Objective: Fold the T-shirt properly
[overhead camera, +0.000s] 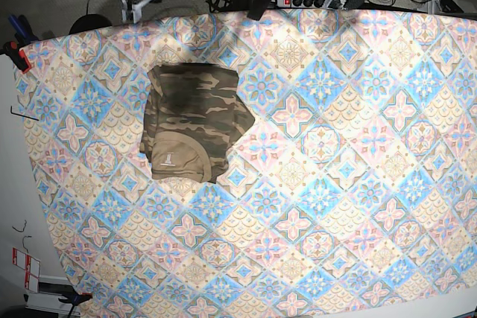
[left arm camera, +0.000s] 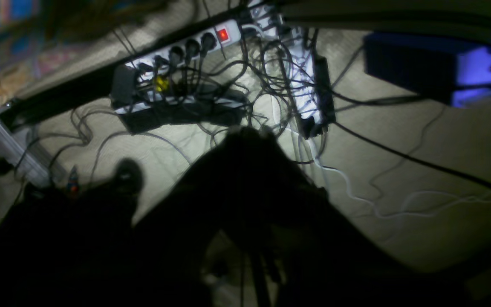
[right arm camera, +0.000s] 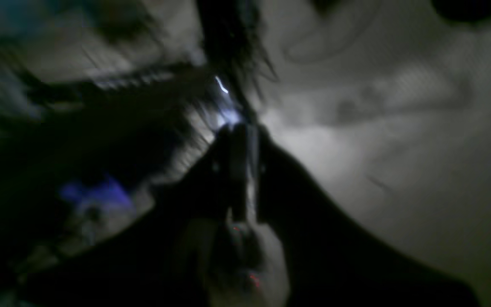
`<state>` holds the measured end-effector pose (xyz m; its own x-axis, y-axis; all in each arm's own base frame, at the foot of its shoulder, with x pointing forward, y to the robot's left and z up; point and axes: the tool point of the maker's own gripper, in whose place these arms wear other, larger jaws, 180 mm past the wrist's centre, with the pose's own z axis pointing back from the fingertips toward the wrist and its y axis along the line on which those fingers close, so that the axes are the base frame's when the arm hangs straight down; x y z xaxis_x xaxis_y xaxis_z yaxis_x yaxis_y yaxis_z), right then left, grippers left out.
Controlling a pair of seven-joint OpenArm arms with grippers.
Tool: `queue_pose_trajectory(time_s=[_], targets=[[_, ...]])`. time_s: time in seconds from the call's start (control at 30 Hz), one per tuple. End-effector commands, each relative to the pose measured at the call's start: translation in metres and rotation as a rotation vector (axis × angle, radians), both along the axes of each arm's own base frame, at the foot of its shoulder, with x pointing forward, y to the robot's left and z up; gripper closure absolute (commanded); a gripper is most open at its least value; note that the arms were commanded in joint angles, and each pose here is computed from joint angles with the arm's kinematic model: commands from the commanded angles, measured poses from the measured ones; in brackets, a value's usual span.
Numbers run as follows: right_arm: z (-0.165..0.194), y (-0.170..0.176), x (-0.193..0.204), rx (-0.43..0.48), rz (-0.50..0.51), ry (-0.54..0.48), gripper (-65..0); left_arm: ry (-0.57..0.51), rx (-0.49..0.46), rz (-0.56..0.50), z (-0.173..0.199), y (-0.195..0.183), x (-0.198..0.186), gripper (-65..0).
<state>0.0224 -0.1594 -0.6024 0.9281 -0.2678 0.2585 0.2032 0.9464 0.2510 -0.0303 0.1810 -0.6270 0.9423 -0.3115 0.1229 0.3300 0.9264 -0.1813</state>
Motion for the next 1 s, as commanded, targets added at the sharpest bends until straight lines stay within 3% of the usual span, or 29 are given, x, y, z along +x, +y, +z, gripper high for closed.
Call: queue_pose_trajectory(time_s=[0.0, 0.2, 0.33, 0.5, 0.6, 0.7, 0.97], targets=[[-0.005, -0.002, -0.017, -0.002, -0.009, 0.036, -2.9, 0.009, -0.005, 0.009, -0.003, 0.002, -0.003, 0.0], [-0.029, 0.0, -0.013, -0.02, -0.103, 0.062, -2.9, 0.035, -0.007, 0.054, -0.018, 0.005, -0.011, 0.0], [-0.04, 0.008, -0.01, -0.025, -0.108, 0.072, -2.9, 0.021, 0.032, 0.098, -0.022, 0.017, -0.003, -0.1], [-0.054, -0.022, -0.012, -0.244, -0.121, 0.141, -2.9, -0.061, 0.239, 0.055, -0.024, 0.055, 0.02, -0.6], [-0.055, -0.03, -0.01, -0.343, -0.088, 0.153, -2.9, -0.088, 0.317, 0.013, -0.023, 0.068, 0.026, -0.6], [-0.055, -0.034, -0.007, -0.403, -0.044, 0.155, -3.0, -0.106, 0.324, 0.006, -0.023, 0.067, 0.035, -0.6], [-0.056, -0.029, -0.006, -0.396, -0.031, 0.144, -3.0, -0.121, 0.281, 0.018, -0.028, 0.039, 0.045, -0.6]])
